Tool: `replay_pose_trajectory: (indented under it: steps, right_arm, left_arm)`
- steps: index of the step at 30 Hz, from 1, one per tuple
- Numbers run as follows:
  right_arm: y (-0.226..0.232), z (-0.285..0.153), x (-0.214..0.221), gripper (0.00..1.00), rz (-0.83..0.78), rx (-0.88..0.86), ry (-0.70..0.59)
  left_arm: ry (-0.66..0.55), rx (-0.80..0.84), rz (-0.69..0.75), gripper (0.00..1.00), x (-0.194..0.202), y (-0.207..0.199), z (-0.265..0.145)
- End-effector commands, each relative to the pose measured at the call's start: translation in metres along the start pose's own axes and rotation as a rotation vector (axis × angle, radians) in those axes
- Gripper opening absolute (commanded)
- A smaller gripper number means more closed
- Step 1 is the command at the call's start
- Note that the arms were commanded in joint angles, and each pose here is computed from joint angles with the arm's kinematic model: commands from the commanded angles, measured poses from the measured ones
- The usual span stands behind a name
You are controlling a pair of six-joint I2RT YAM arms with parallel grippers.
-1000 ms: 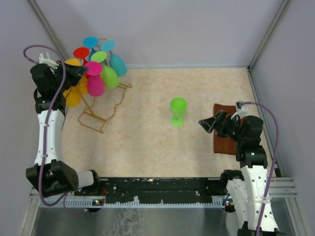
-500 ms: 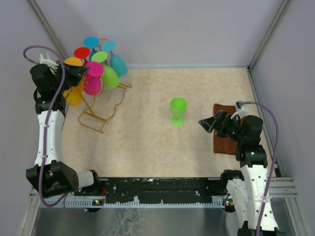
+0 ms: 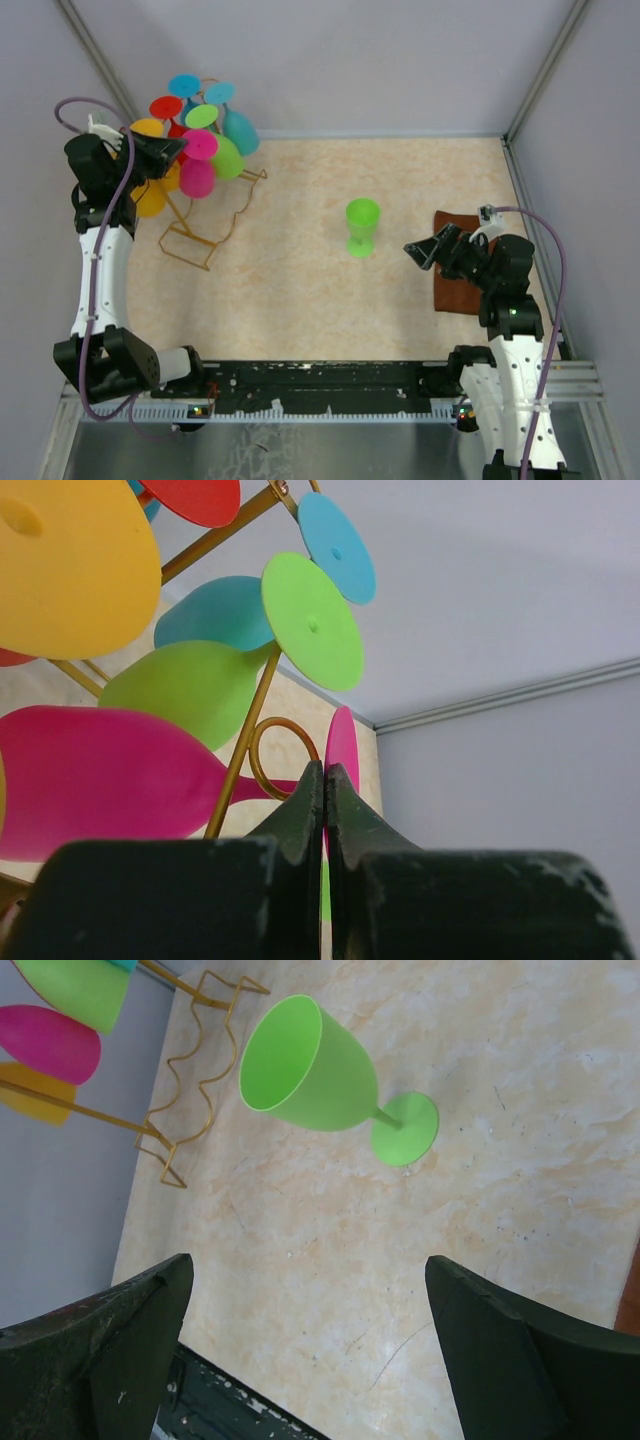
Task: Take the wine glass off the wine glass rack
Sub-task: Pick up the wine glass from the wine rack.
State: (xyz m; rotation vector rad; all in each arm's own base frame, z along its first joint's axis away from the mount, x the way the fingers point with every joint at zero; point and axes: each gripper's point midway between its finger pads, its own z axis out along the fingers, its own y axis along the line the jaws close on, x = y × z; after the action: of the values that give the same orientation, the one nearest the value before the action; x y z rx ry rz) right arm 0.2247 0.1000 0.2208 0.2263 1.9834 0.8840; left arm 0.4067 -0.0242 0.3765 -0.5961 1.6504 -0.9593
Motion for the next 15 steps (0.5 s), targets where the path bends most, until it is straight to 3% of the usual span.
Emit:
replay_pose_trajectory:
  steps: [1, 15]
  right_arm:
    - [0.015, -0.006, -0.021, 0.99, -0.047, -0.026, -0.057]
    - [0.015, -0.006, -0.022, 0.99, -0.044, -0.028, -0.059]
  left_arm:
    - [-0.001, 0.056, 0.004, 0.0, -0.001, -0.015, -0.007]
    - [0.039, 0.103, 0.016, 0.0, 0.008, -0.028, -0.016]
